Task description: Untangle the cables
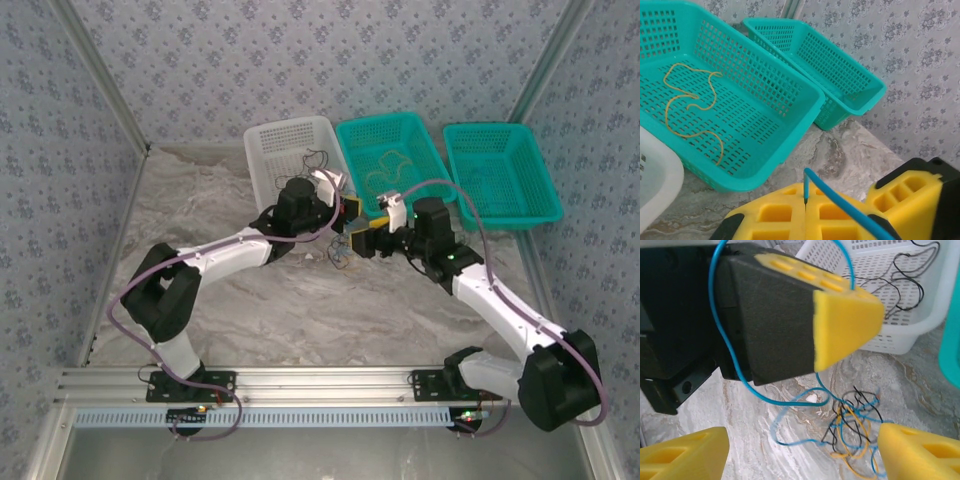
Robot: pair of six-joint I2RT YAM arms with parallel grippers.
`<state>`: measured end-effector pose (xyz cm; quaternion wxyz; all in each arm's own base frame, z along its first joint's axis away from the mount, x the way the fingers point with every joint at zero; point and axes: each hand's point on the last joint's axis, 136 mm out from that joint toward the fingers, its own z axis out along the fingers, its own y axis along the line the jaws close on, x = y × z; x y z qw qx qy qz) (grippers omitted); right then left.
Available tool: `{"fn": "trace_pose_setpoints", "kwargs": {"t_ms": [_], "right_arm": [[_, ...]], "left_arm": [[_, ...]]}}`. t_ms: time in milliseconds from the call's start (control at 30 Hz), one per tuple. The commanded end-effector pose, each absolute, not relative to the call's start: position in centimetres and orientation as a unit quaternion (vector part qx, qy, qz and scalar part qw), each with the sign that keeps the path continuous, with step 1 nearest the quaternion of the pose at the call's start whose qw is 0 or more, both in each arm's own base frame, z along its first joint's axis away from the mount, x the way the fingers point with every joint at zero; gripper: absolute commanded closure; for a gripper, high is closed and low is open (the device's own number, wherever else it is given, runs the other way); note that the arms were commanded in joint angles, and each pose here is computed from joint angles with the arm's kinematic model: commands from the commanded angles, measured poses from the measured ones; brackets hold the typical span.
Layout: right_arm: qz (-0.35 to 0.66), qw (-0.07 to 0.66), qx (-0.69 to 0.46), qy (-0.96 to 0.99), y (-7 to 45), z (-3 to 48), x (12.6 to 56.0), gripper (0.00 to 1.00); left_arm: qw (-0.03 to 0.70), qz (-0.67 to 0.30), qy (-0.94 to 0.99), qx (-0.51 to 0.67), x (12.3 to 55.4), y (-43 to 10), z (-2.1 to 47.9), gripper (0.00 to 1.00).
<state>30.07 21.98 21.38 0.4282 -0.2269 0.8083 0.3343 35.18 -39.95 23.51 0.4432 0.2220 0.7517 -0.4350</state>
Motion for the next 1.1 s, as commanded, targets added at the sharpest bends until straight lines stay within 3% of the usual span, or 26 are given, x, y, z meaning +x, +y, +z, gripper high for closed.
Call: {"fn": "trace_pose_setpoints", "kwargs": {"t_ms": [0,100,267,433,533,667,833,933,1067], "right_arm": [[0.319,0.479,-0.281,0.768,23.4,23.0,31.0,0.21],[0.287,0.498,-0.276,0.77,23.7,22.6,32.4,0.23],[0.251,0.535,-0.239,0.77,23.2,22.6,34.5,0.4],[0.251,0.528,-0.24,0.775,23.5,21.8,34.9,0.35],[0.25,0.525,-0.241,0.777,24.1,21.0,35.0,0.38],[0.255,0.542,-0.231,0.767,24.2,21.6,35.4,0.56],[0.234,0.572,-0.189,0.763,22.2,23.0,35.8,0.89],[0.23,0.566,-0.175,0.772,20.4,23.2,35.6,0.99],[0.22,0.557,-0.149,0.787,18.0,22.6,35.5,1.0]], "left_arm": [[0.427,-0.468,0.747,0.2,34.9,-40.2,26.0,1.0],[0.418,-0.476,0.752,0.186,34.9,-40.2,26.0,1.0],[0.405,-0.49,0.75,0.183,34.6,-40.5,26.0,1.0],[0.393,-0.507,0.745,0.183,34.3,-40.9,26.4,1.0],[0.386,-0.519,0.741,0.181,34.1,-41.2,26.8,1.0],[0.374,-0.535,0.737,0.175,33.9,-41.5,26.8,1.0],[0.365,-0.53,0.743,0.185,33.8,-40.8,26.1,1.0],[0.362,-0.493,0.759,0.222,33.8,-39.4,24.9,0.9],[0.348,-0.422,0.778,0.308,32.3,-37.7,22.9,0.81]]}}
